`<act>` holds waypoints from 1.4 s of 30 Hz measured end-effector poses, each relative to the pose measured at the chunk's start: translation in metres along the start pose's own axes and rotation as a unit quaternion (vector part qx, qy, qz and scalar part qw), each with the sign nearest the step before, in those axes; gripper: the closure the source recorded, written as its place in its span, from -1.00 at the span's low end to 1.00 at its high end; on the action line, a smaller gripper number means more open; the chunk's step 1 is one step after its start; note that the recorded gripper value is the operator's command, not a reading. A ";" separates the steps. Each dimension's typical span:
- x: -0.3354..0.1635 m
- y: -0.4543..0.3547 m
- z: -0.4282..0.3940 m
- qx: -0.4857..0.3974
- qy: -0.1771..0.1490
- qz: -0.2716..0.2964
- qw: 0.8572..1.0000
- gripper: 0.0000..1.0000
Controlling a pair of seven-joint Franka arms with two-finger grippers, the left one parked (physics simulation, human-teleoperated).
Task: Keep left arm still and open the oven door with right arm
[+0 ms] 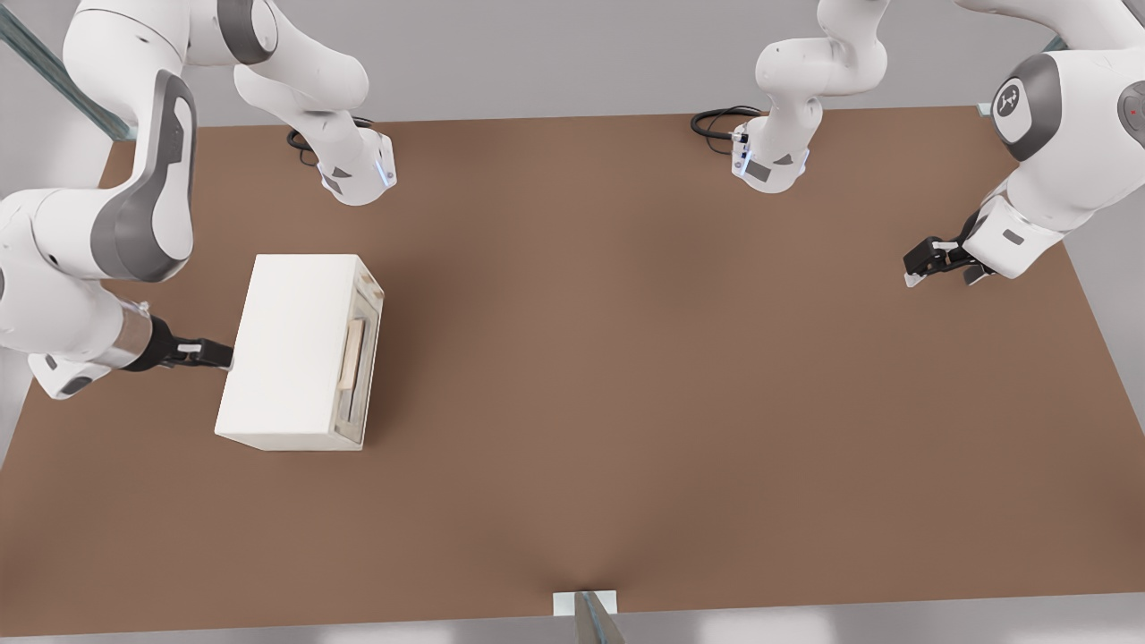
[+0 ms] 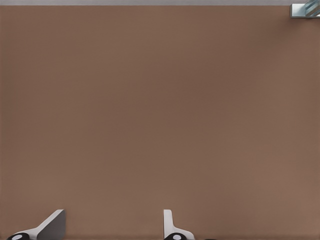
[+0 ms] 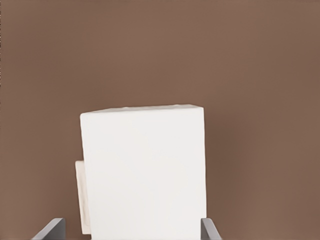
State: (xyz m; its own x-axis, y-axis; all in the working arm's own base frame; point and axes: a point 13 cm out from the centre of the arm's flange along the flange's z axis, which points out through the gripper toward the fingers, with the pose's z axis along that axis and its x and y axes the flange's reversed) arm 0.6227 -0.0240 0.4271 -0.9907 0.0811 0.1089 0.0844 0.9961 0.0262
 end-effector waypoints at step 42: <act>0.064 0.139 0.216 0.382 0.012 0.095 0.919 0.90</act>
State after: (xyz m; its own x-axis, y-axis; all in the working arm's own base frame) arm 0.5483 0.1271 0.2226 -0.9624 0.2646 0.0616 0.1472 0.6985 -0.7003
